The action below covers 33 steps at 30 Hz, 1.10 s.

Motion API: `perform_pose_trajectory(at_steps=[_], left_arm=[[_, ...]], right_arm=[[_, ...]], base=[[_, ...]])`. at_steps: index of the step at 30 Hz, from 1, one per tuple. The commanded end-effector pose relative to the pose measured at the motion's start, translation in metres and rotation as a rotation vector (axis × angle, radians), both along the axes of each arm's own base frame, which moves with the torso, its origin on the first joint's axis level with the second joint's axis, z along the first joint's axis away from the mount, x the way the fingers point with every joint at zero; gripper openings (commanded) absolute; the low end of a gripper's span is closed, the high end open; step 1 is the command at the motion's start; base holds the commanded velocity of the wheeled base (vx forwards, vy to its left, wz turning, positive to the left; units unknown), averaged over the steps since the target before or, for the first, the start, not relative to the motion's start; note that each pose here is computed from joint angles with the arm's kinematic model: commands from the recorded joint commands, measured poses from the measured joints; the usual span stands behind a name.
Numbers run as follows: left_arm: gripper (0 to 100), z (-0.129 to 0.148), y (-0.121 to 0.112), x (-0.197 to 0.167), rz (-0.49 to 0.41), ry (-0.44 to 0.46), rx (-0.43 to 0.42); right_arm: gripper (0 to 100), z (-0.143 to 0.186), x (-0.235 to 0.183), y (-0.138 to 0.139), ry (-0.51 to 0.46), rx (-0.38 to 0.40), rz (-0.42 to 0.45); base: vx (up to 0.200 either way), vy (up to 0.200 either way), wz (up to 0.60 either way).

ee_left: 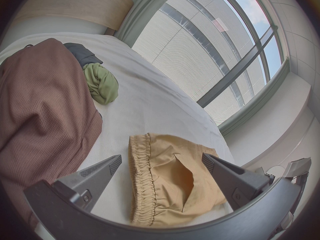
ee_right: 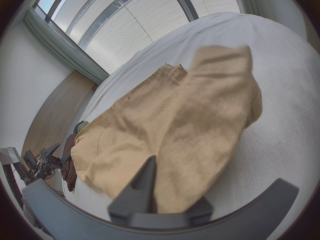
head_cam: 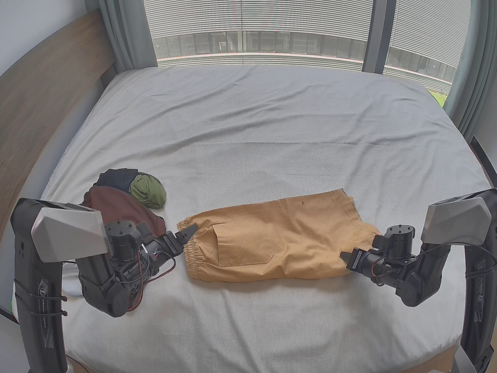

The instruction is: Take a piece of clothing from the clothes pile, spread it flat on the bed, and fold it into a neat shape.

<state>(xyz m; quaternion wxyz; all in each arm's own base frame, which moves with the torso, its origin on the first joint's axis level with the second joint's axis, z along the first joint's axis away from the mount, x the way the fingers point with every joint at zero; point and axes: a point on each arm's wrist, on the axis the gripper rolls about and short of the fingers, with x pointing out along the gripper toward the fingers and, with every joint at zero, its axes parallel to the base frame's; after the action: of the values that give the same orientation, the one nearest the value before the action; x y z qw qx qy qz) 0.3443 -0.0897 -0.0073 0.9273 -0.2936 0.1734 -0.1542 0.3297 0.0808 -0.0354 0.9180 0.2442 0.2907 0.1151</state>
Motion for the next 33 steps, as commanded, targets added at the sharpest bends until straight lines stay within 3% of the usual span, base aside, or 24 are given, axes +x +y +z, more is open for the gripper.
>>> perform_pose_trajectory(at_steps=[1, 10, 15, 25, 33], left_arm=[[100, -0.006, -0.003, -0.003, -0.011, 0.024, 0.005], [100, -0.015, -0.008, -0.009, -0.037, 0.061, 0.012], [100, -0.024, -0.007, -0.011, -0.042, 0.088, 0.018], [100, -0.041, -0.008, -0.011, -0.044, 0.131, 0.028], [100, -0.047, -0.018, -0.016, -0.072, 0.157, 0.025]], right_arm=[[100, -0.003, -0.004, 0.002, 0.021, 0.0, 0.01], [100, 0.001, -0.033, -0.002, 0.093, -0.012, 0.036], [100, 0.012, -0.059, 0.007, 0.123, 0.033, 0.159], [100, 0.027, -0.052, 0.034, -0.045, 0.103, 0.263], [100, 0.042, -0.029, 0.051, -0.109, 0.207, 0.278]], base=[[0.0, 0.0, 0.0], [0.0, 0.0, 0.0], [0.0, 0.0, 0.0], [0.0, 0.0, 0.0], [0.0, 0.0, 0.0]])
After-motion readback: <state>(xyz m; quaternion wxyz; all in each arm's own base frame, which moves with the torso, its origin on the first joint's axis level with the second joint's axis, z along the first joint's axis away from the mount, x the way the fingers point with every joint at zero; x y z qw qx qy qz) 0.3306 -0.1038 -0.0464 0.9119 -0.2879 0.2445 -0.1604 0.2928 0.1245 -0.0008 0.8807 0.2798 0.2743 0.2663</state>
